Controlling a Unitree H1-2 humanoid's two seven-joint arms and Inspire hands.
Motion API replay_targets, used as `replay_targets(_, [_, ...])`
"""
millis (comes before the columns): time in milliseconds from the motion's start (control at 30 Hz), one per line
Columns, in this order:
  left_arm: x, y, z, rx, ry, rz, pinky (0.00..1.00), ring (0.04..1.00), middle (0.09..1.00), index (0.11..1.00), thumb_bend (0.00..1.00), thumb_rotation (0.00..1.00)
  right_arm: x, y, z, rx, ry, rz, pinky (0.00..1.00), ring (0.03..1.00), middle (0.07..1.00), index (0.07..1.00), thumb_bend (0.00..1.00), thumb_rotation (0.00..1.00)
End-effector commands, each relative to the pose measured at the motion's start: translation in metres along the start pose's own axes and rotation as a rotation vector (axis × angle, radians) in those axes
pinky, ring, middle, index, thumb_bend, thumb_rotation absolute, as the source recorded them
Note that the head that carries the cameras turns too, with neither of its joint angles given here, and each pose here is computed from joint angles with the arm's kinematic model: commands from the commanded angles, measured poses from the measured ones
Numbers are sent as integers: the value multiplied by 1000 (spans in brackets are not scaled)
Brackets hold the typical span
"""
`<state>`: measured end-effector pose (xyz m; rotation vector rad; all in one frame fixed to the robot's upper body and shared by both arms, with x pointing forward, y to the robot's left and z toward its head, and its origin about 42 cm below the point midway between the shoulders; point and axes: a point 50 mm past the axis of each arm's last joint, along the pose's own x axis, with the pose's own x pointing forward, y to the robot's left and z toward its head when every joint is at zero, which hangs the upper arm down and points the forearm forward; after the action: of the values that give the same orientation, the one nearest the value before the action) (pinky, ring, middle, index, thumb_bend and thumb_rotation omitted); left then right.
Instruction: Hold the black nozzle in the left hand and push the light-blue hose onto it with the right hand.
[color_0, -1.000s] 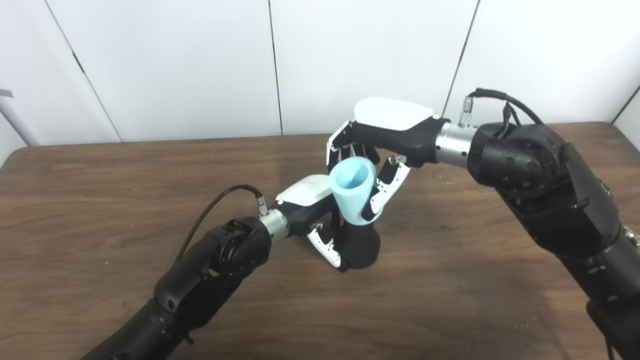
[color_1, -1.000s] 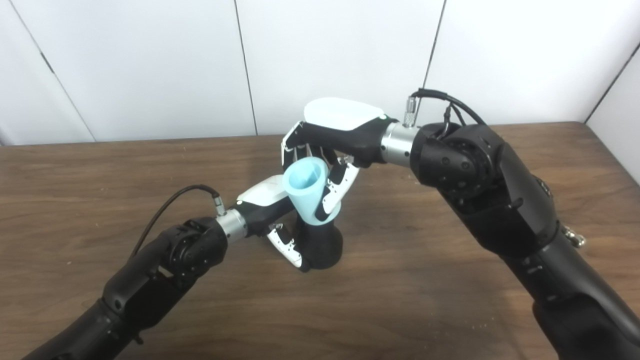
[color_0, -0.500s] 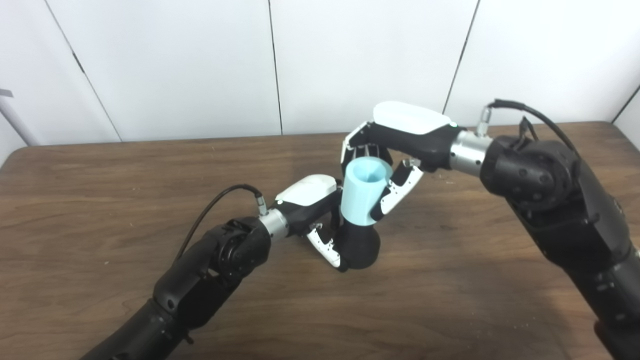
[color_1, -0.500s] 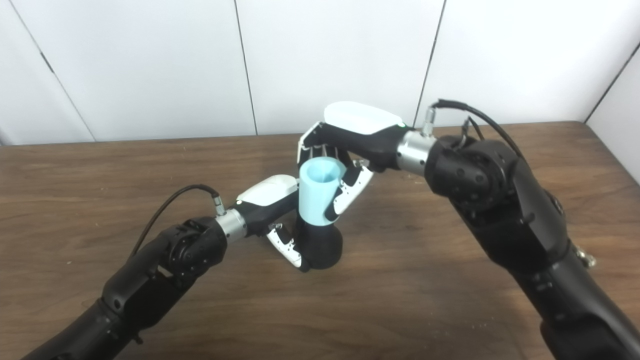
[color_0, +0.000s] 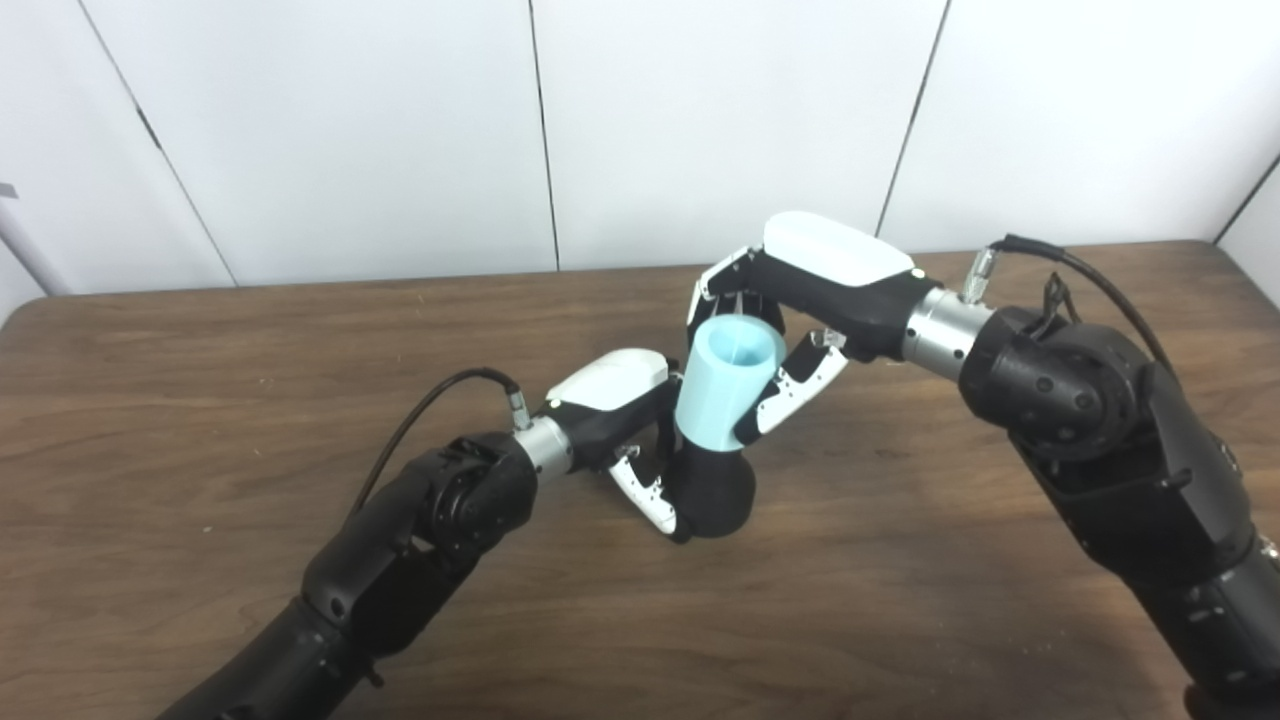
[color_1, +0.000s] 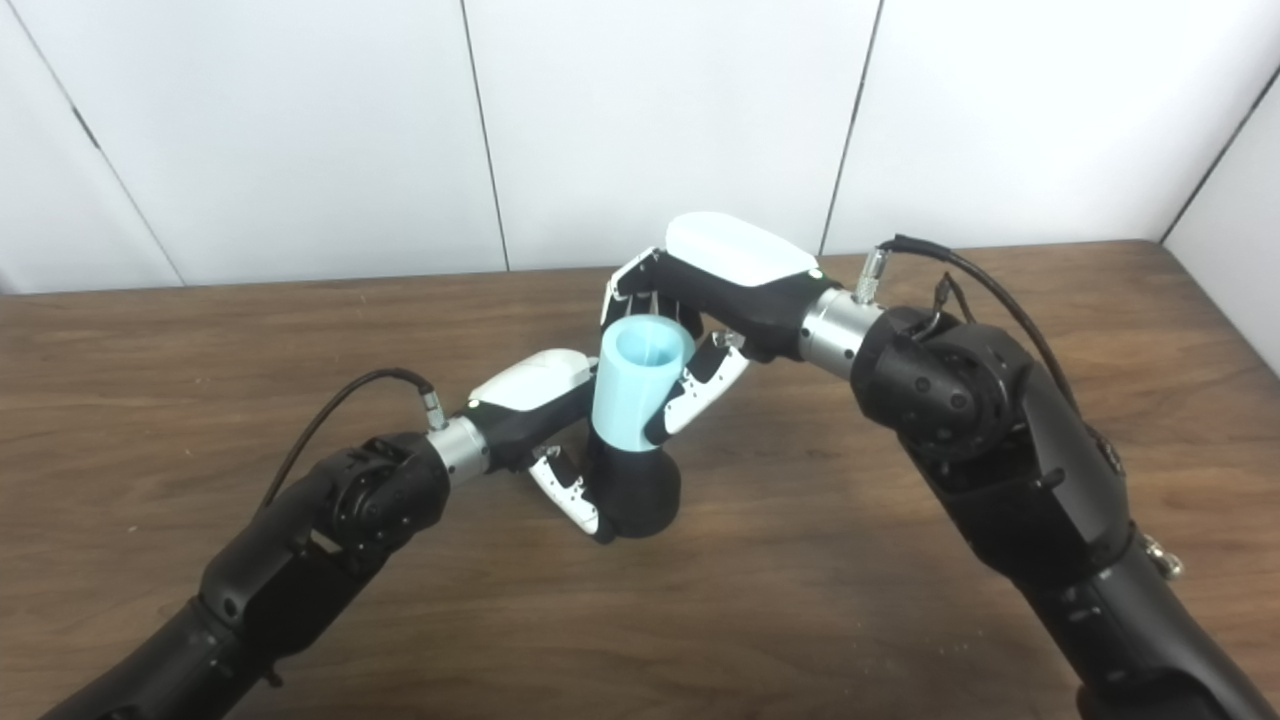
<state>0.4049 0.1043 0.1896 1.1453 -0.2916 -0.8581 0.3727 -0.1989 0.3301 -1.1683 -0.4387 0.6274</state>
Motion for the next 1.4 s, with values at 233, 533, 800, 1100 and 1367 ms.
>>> replay_targets(233, [-13,-43,-23,-12,97,-196,1000,606,494,477,525,0,7,5,18,-30,-70,30,337,391,482,515,516,0])
replay_targets(533, [-14,-44,-22,-19,101,-202,1000,608,494,477,526,0,10,12,15,-35,-99,148,313,369,456,537,511,0])
replay_targets(800, [-16,-43,-25,-23,105,-204,1000,608,494,477,525,0,6,13,6,-44,-40,157,309,364,458,539,510,0])
replay_targets(1100, [-15,-44,-26,-17,101,-204,1000,603,486,482,526,0,-5,2,12,-42,-16,113,433,583,761,789,821,43])
replay_targets(1367, [-16,-44,-26,-13,101,-206,1000,602,486,482,526,0,-7,-19,14,-86,-44,23,510,735,858,866,957,149])
